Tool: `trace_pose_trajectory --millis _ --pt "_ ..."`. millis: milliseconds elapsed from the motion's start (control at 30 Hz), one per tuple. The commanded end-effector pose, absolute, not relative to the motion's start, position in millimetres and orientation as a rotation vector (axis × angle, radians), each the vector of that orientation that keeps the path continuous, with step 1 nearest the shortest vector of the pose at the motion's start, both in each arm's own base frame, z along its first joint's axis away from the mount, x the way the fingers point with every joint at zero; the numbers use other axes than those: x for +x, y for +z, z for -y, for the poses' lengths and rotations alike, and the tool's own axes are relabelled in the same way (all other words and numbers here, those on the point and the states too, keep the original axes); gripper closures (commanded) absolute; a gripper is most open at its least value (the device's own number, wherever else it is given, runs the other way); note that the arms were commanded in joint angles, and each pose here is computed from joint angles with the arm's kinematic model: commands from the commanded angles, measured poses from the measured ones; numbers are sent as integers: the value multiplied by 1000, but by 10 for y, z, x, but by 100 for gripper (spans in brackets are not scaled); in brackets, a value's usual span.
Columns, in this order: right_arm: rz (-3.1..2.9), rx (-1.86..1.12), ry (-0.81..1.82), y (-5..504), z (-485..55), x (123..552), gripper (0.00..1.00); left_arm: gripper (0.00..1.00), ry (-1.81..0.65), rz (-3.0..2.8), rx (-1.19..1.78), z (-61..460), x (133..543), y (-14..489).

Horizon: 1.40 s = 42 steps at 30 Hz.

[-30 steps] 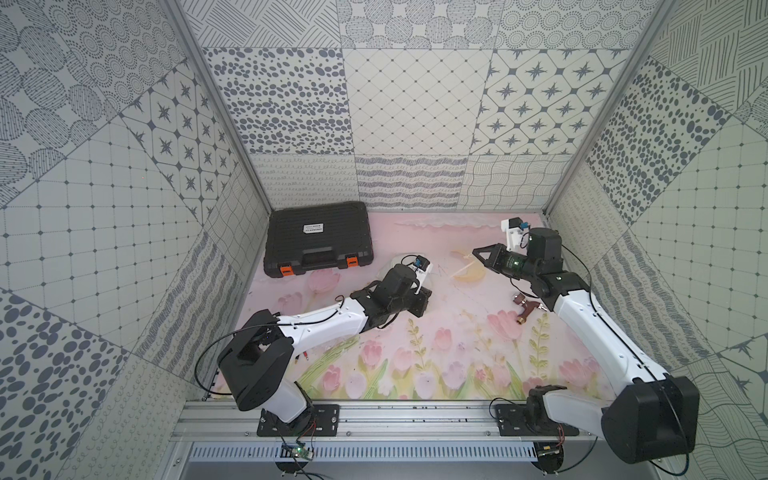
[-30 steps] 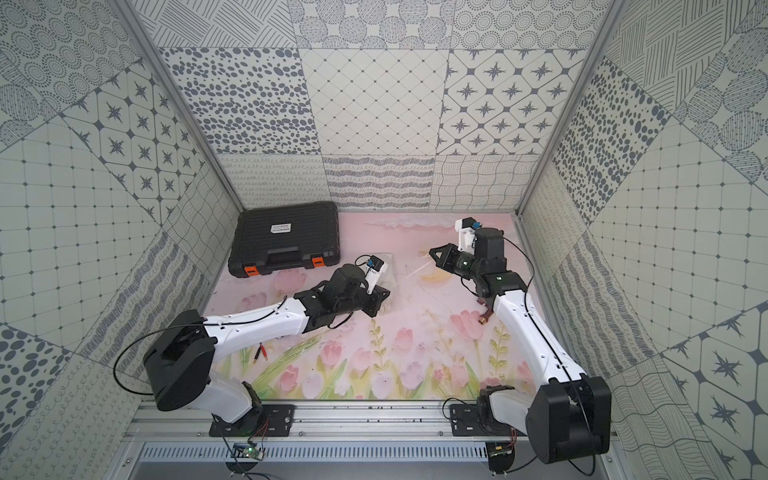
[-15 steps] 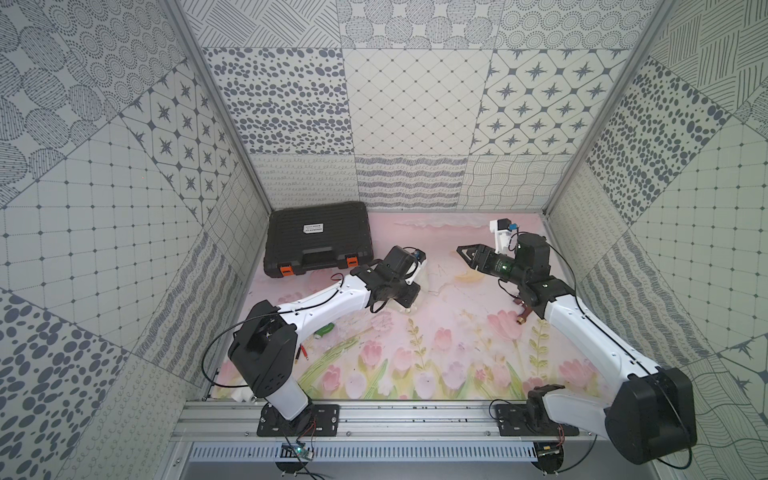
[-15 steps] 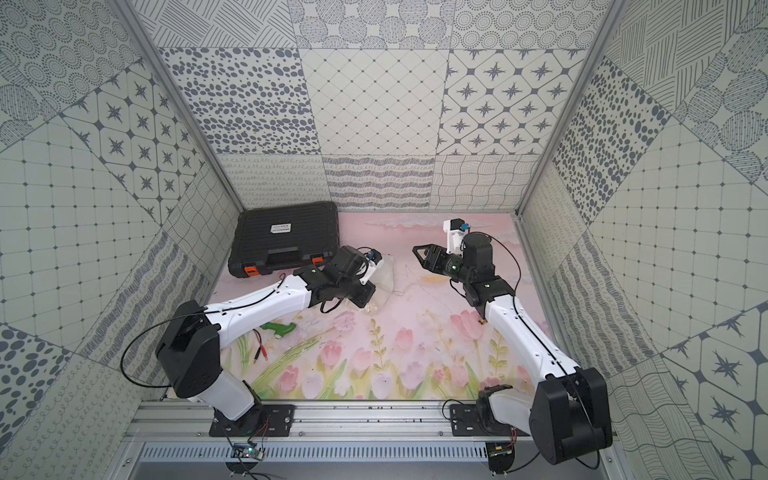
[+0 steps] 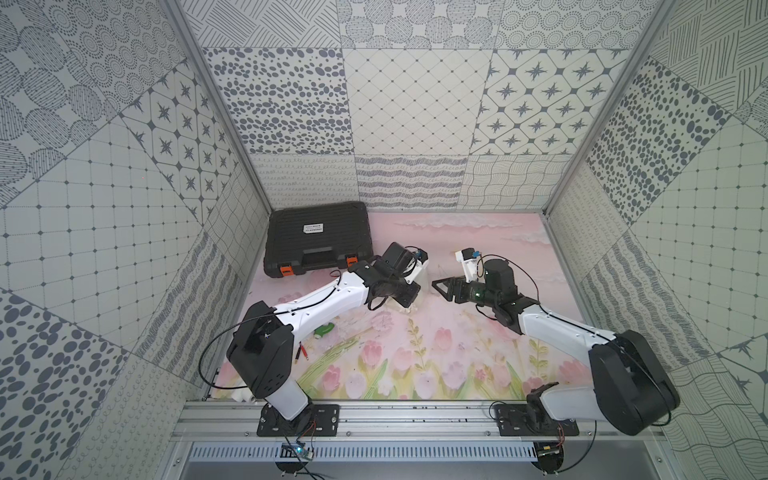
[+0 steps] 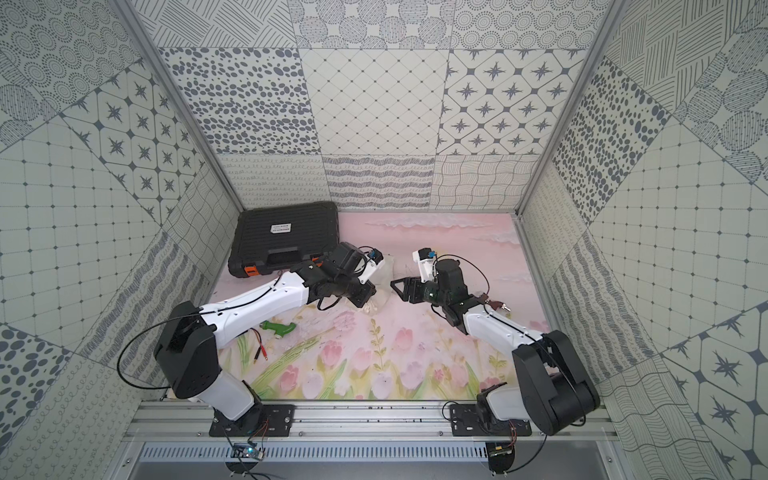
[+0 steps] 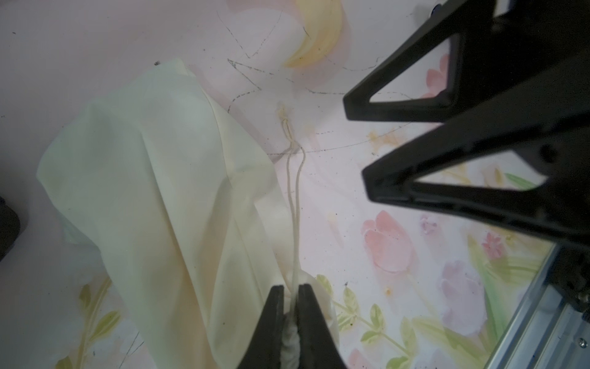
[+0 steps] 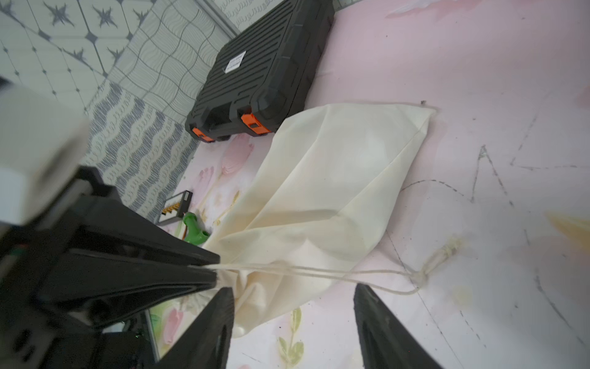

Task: Close the soil bag
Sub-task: Frap the soil bag at the center of the board.

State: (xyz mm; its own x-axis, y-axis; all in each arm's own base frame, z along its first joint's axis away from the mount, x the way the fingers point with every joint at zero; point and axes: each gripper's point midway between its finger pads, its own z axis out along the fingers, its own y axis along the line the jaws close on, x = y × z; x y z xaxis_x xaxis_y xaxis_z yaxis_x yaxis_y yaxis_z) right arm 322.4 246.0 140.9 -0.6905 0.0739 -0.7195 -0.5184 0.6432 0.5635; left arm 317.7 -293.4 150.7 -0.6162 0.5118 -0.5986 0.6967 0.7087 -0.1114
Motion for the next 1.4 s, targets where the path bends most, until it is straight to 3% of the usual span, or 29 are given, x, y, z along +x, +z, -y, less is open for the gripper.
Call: trace_pose_trajectory --millis 0,600,933,1033,1100,1267,1367 --pt "-1873 -505 968 1631 -2669 3348 38 100 -559 -2370 961 2976 3059 1583" --pt "-1752 -704 888 1372 -2876 3216 35 100 -566 -2391 952 2958 3064 1575" --pt "-1664 -699 760 1326 -2920 3464 40 100 -601 -2393 952 2967 3009 1598" --pt "-1641 -705 756 1352 -2960 3518 46 100 -610 -2391 951 2964 2991 1608" --pt "-1614 -703 755 1399 -2974 3540 55 100 -608 -2395 952 2956 2982 1589" --pt "-1558 -682 715 1624 -2883 3520 100 100 -553 -2448 936 2858 2958 1442" --pt "-1546 -555 662 1935 -2556 3606 100 100 -399 -2547 908 2630 2942 1200"
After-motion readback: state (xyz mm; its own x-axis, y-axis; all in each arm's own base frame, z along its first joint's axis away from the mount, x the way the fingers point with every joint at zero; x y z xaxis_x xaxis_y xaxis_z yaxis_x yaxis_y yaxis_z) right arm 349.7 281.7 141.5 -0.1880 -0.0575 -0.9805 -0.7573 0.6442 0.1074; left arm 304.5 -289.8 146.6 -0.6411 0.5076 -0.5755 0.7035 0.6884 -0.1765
